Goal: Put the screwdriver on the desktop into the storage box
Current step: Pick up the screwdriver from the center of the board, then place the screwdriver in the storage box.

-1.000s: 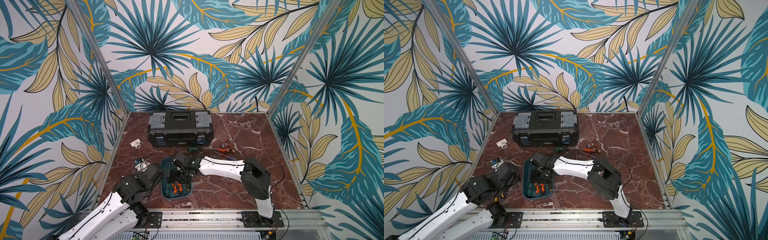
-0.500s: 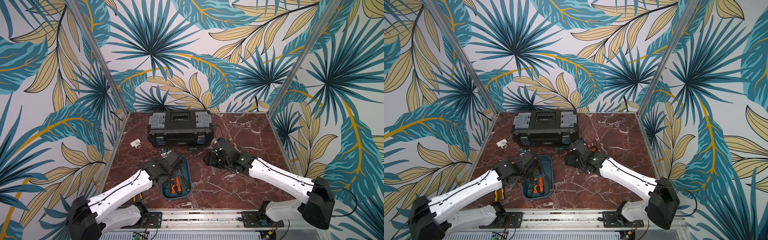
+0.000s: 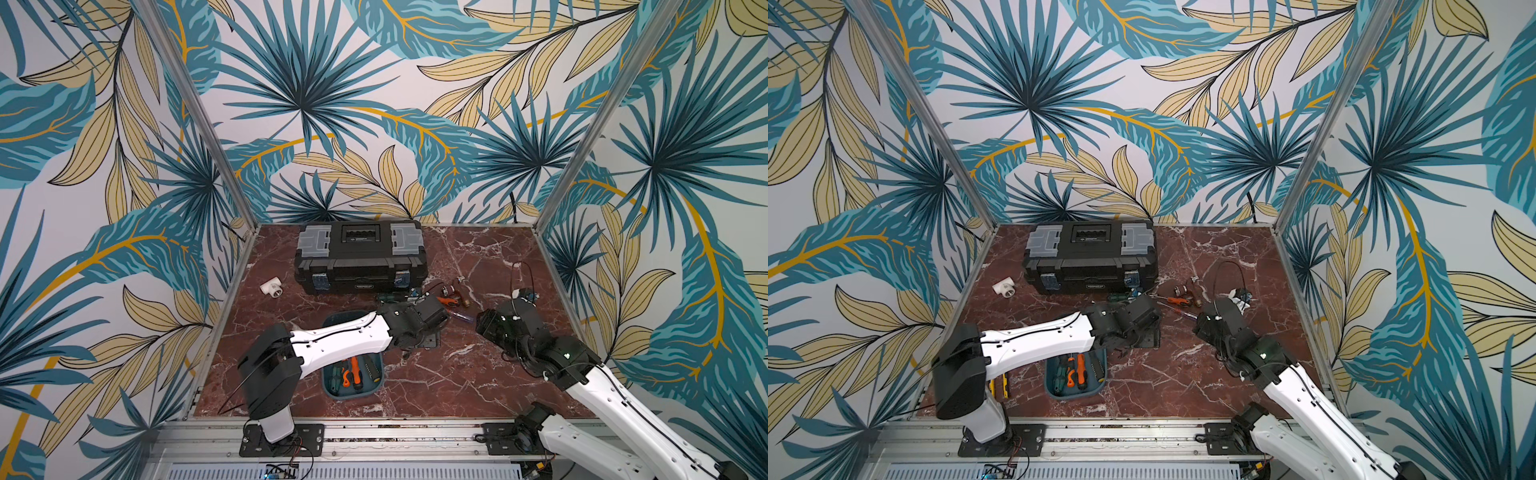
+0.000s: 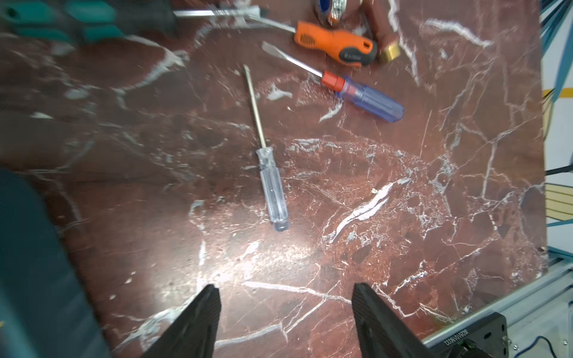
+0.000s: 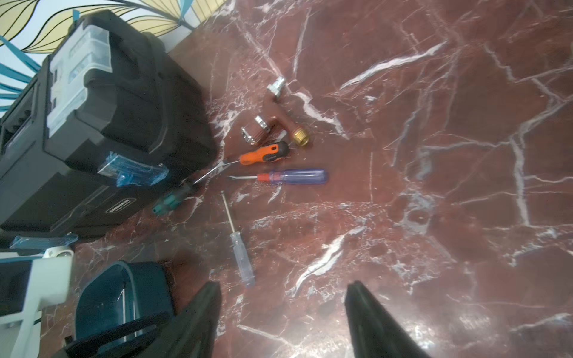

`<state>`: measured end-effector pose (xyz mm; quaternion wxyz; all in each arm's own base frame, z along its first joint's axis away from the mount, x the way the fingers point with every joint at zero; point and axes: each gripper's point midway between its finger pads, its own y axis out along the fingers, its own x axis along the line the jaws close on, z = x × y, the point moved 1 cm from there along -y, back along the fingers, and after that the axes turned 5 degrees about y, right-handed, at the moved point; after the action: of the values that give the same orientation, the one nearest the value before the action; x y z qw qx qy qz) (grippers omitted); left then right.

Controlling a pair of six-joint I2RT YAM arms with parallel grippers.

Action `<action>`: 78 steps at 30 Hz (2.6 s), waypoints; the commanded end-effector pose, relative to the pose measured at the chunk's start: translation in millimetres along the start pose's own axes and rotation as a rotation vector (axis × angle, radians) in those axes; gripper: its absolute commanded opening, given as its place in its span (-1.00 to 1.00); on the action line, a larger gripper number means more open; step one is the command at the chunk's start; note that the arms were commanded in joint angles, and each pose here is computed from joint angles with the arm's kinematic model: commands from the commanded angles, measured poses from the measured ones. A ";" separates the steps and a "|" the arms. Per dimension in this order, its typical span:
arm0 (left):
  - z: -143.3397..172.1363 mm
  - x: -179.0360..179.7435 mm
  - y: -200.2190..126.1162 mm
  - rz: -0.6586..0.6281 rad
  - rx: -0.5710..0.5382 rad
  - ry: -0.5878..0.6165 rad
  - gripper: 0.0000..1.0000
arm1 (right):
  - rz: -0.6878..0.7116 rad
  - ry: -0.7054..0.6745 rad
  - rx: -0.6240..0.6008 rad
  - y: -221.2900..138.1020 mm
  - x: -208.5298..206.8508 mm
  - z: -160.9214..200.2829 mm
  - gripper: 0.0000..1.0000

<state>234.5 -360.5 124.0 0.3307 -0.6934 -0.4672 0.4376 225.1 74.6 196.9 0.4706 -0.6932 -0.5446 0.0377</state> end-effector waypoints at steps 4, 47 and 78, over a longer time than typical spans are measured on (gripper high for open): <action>-3.2 -17.7 29.1 -0.034 0.059 0.020 0.45 | 0.113 0.039 0.015 5.1 -37.2 15.8 0.38; -7.4 18.4 -3.4 -0.236 -0.001 0.002 -0.96 | 0.148 0.035 0.080 14.7 -36.4 27.5 0.38; 111.1 161.2 -24.4 -0.382 0.146 -0.341 -0.29 | 0.107 -0.020 0.199 45.2 -5.7 46.3 0.39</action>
<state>154.4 -200.8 56.5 0.3778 -0.4961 -0.5974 0.5043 231.2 102.0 141.2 0.5325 -0.6702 -0.5035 0.1175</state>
